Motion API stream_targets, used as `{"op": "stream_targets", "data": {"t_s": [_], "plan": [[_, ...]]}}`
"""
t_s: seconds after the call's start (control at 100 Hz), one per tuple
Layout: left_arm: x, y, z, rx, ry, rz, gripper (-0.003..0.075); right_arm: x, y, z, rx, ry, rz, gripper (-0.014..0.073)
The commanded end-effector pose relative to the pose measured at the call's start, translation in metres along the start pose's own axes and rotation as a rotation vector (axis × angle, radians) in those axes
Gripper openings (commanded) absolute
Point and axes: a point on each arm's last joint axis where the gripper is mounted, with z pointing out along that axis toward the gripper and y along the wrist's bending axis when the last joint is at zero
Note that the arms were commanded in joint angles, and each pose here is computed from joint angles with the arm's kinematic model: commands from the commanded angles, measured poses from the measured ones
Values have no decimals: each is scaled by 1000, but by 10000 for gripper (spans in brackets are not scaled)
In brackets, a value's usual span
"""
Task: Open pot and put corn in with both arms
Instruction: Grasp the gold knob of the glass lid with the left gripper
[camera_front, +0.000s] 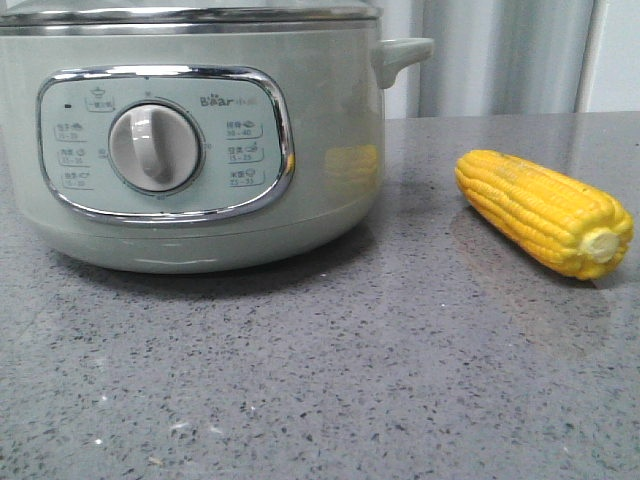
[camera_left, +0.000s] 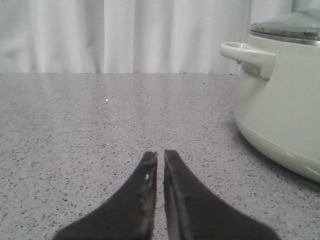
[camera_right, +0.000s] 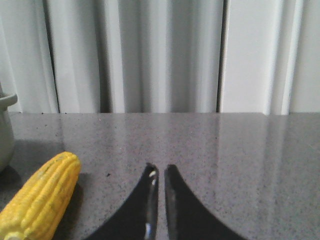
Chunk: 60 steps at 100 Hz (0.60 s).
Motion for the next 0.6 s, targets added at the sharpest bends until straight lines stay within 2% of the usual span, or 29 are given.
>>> {"op": "stream_targets", "data": {"t_s": [0.0, 0.31, 0.59], "plan": [[-13, -1, -4, 5, -131, -14, -20, -10, -1, -2, 8, -48, 10, -62], [-54, -2, -15, 10, -250, -14, -20, -45, -4, 4, 12, -49, 10, -63], [-100, -3, -10, 11, -264, -14, -20, -72, -6, 28, 13, 65, 11, -63]]}}
